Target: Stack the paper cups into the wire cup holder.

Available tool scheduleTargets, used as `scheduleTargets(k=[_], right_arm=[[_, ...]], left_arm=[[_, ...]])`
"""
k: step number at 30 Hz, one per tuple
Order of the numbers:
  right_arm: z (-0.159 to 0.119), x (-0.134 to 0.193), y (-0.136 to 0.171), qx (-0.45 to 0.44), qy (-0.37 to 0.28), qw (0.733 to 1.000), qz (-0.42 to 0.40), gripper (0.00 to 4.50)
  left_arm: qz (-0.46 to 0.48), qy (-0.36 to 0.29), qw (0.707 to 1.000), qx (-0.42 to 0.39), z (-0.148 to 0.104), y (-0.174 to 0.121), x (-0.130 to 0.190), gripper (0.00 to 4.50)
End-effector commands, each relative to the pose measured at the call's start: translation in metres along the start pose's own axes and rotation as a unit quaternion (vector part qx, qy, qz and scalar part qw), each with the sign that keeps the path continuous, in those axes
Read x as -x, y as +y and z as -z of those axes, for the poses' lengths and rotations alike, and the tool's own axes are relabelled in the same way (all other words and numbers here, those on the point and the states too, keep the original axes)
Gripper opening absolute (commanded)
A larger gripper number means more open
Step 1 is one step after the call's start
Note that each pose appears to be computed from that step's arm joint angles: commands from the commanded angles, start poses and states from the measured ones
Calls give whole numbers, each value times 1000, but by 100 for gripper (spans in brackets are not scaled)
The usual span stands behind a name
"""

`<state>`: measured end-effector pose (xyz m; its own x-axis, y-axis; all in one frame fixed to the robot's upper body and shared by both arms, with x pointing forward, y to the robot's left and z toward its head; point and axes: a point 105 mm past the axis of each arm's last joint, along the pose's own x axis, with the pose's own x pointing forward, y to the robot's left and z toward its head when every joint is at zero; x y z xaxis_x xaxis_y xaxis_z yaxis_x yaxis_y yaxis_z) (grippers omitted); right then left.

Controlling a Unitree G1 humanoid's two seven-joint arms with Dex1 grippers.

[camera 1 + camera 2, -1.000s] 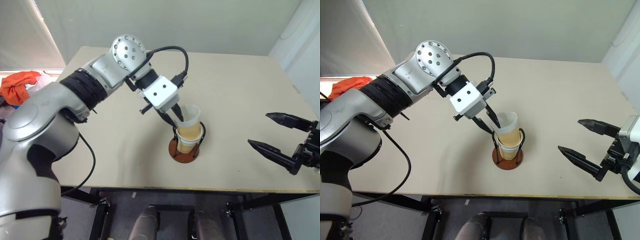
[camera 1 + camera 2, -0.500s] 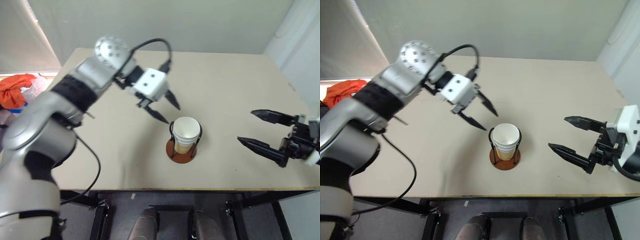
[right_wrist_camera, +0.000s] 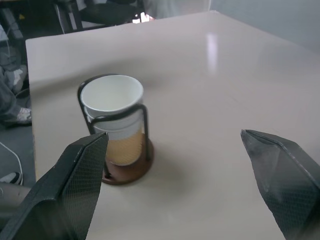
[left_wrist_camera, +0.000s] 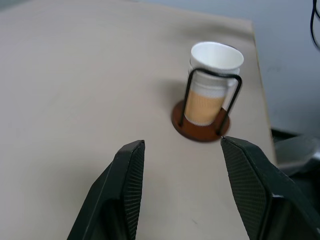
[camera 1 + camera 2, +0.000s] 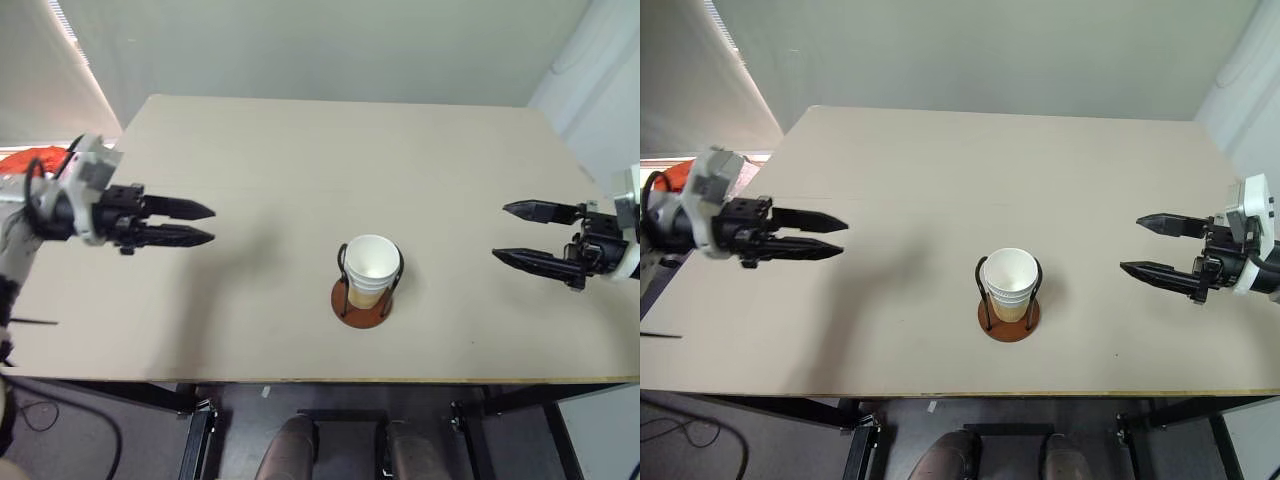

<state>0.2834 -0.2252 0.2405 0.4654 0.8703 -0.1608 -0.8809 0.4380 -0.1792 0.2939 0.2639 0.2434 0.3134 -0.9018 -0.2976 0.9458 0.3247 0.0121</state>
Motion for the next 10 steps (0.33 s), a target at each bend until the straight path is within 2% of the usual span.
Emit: scheduleTargets(k=[1, 6, 10], right_arm=[[-8, 0, -9, 18, -5, 1000, -12, 450], [-9, -6, -19, 20, -7, 999, -27, 450], [-12, -9, -22, 23, -7, 999, -41, 450]], left_arm=[[-27, -38, 999, -19, -22, -14, 17, 263], [-48, -60, 997, -8, -21, -29, 22, 263], [-58, -51, 997, -7, -19, -38, 24, 263]])
